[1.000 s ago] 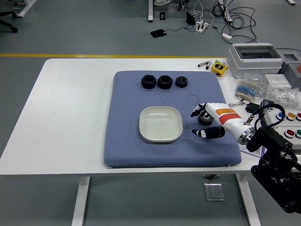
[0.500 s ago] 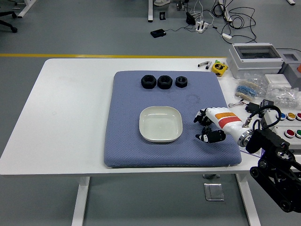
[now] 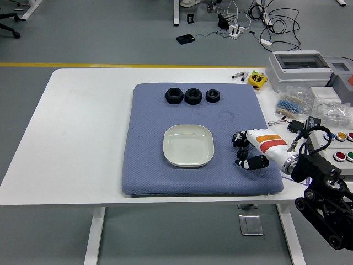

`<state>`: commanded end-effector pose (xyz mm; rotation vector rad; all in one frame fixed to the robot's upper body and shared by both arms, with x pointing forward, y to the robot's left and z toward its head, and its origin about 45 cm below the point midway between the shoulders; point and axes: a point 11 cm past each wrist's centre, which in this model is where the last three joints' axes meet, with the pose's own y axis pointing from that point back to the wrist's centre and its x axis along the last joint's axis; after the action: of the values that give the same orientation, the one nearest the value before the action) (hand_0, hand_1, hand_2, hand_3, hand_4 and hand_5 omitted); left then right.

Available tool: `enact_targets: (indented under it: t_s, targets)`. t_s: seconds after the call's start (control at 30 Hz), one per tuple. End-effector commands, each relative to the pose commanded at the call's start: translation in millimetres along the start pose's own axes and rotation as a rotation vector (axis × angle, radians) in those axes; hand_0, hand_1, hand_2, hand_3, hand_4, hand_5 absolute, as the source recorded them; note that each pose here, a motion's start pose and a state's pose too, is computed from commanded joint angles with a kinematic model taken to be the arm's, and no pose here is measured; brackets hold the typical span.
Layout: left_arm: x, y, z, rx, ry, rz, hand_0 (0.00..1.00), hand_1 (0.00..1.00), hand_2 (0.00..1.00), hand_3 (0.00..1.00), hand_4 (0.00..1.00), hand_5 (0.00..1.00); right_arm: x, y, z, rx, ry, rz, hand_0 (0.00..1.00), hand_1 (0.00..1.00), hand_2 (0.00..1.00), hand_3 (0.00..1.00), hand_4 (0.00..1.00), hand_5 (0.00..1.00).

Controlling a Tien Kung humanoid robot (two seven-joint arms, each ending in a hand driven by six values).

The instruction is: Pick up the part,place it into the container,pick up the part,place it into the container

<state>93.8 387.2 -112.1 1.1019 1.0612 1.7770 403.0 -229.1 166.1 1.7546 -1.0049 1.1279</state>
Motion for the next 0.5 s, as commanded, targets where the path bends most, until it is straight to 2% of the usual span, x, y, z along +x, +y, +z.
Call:
enact_targets:
  t_s: [0.5]
  targets:
    - [0.2,0.1,-4.0,0.008,-0.009,-0.001,0.698,0.609,0.641,0.555,0.565,0.581,-8.1,0.8,8.2,-0.034,0.007,-0.001,0.412,0.515,0.573,0.537,0.791,0.217]
